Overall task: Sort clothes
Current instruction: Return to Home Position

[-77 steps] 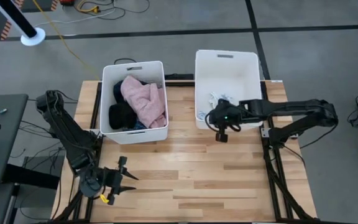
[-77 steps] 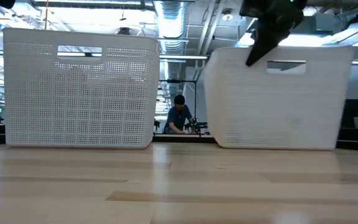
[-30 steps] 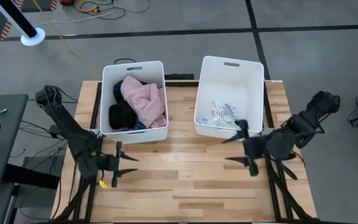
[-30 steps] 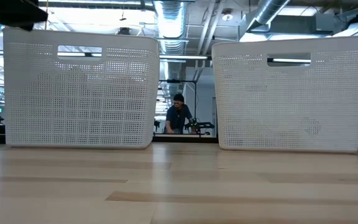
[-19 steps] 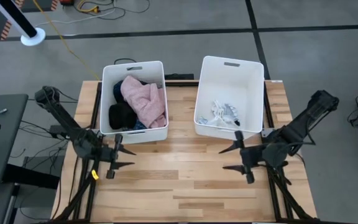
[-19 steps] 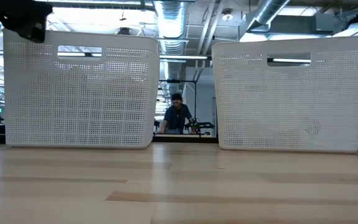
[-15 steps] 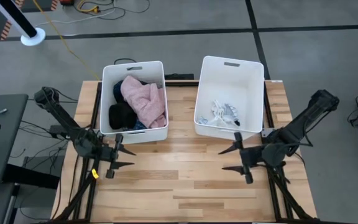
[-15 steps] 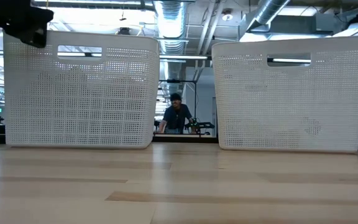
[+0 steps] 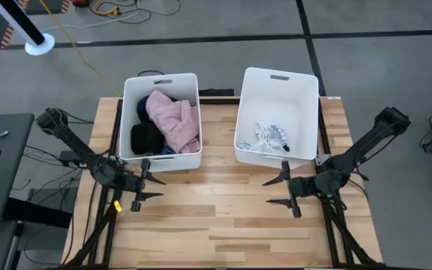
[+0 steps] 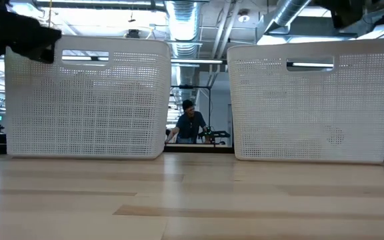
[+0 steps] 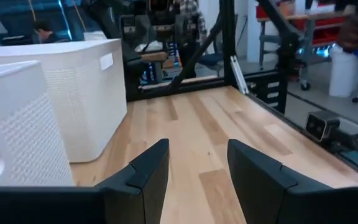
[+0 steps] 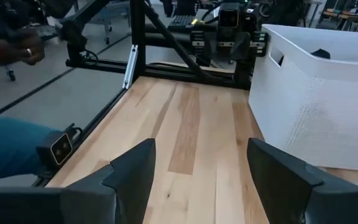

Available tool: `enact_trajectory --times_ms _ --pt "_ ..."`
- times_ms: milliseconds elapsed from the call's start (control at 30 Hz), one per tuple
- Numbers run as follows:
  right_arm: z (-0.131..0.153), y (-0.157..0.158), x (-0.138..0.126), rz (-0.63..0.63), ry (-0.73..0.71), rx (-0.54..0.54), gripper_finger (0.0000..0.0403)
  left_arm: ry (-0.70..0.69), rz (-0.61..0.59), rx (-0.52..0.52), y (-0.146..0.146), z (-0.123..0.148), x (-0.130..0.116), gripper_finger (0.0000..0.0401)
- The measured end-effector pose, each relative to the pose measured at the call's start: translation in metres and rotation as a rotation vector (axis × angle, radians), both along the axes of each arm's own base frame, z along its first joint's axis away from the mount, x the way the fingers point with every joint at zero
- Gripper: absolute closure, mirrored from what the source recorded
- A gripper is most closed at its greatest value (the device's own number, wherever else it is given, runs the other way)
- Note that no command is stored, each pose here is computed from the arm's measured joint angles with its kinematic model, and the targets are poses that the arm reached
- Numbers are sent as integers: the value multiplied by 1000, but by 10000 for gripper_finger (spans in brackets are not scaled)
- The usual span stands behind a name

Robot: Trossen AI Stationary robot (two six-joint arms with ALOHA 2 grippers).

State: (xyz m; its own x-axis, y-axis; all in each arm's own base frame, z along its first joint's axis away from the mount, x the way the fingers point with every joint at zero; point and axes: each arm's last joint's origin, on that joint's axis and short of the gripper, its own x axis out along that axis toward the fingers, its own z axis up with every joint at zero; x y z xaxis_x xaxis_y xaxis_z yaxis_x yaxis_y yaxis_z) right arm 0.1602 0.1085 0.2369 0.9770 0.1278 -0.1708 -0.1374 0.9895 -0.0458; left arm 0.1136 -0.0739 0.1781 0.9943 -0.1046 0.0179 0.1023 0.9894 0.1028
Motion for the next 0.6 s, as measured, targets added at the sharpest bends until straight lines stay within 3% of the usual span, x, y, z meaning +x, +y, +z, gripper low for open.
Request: enact_trajectory --times_ms 167,600 --pt "-15 -3 -3 0 -18 14 134 -39 3 -39 7 1 -1 244" --pt "-50 -12 -15 3 -54 20 134 -66 23 -22 17 4 -2 244"
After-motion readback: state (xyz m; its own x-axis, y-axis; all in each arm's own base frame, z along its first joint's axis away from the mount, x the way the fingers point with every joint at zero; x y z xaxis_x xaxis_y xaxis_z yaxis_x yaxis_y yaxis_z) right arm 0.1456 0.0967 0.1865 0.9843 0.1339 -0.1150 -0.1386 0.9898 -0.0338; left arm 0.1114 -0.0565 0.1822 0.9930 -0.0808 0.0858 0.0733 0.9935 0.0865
